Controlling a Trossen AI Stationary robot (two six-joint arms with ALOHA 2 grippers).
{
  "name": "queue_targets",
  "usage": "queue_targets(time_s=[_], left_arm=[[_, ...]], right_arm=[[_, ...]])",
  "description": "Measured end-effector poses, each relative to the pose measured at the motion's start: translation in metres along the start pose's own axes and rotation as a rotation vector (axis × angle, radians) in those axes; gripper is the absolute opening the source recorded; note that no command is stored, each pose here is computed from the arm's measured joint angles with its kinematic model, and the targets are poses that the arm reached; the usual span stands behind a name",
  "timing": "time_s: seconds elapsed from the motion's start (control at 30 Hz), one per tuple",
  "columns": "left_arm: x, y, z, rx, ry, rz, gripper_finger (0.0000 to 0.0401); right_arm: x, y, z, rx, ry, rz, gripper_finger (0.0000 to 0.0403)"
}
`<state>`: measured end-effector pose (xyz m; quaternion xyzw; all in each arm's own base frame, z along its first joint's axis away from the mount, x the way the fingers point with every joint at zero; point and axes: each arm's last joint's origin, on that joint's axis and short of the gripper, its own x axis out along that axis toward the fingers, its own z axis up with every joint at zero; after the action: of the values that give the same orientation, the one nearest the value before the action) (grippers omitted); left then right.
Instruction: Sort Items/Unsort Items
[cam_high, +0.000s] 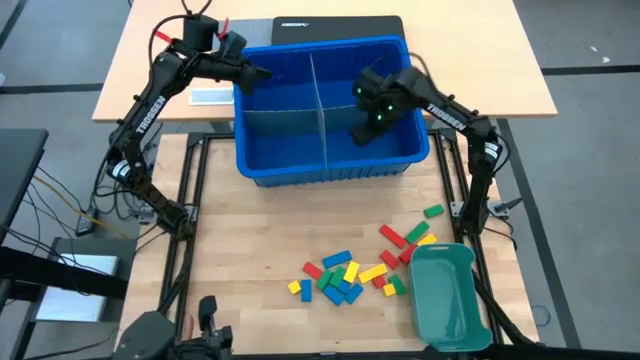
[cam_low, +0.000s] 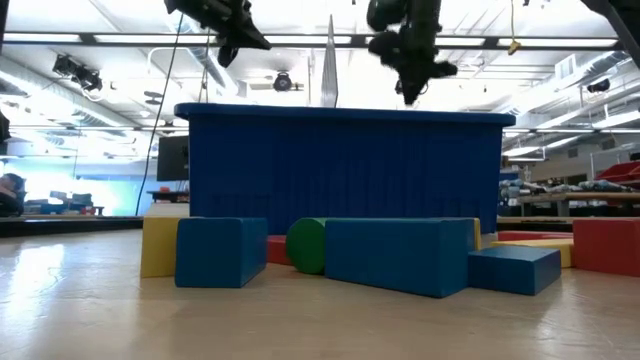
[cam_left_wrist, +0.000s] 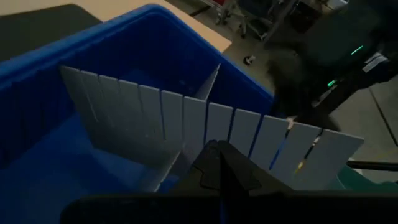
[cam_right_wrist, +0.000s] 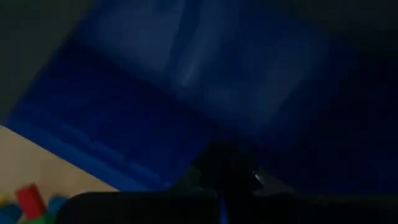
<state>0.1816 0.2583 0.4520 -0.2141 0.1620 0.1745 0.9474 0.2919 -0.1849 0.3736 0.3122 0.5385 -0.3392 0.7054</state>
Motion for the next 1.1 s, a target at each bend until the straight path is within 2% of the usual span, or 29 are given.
queue_targets(time_s=[0.27,0.5,0.6,0.73,0.9,1.03,1.1], left_arm=[[0.0,0.0,0.0,0.002,0.0,0.005,0.0006],[0.0,0.0,0.0,0.003,0.001,0.005,0.0007],[0.0,0.0,0.0,0.003,0.001,0.006,0.0007],[0.0,0.0,0.0,0.003,0.0,0.012,0.0007],[0.0,0.0,0.0,0.001,0.0,0.02,0.0007],[-0.001,0.003,0.003,-0.055,-0.027,0.041,0.0005],[-0.003,0.004,0.006,-0.088,-0.056,0.009,0.0004]], right_arm=[[0.029,0.021,-0.017,-0.047,0.182,0.111,0.0001],[0.029,0.036,-0.026,-0.092,0.22,0.173,0.0001],[0.026,0.04,-0.025,-0.092,0.148,0.113,0.0],[0.026,0.041,-0.019,-0.079,0.075,0.099,0.0],[0.02,0.046,-0.015,-0.041,-0.007,0.158,0.0],[-0.017,0.04,-0.015,0.034,-0.199,0.269,0.0],[-0.035,0.035,-0.012,0.072,-0.323,0.329,0.0]])
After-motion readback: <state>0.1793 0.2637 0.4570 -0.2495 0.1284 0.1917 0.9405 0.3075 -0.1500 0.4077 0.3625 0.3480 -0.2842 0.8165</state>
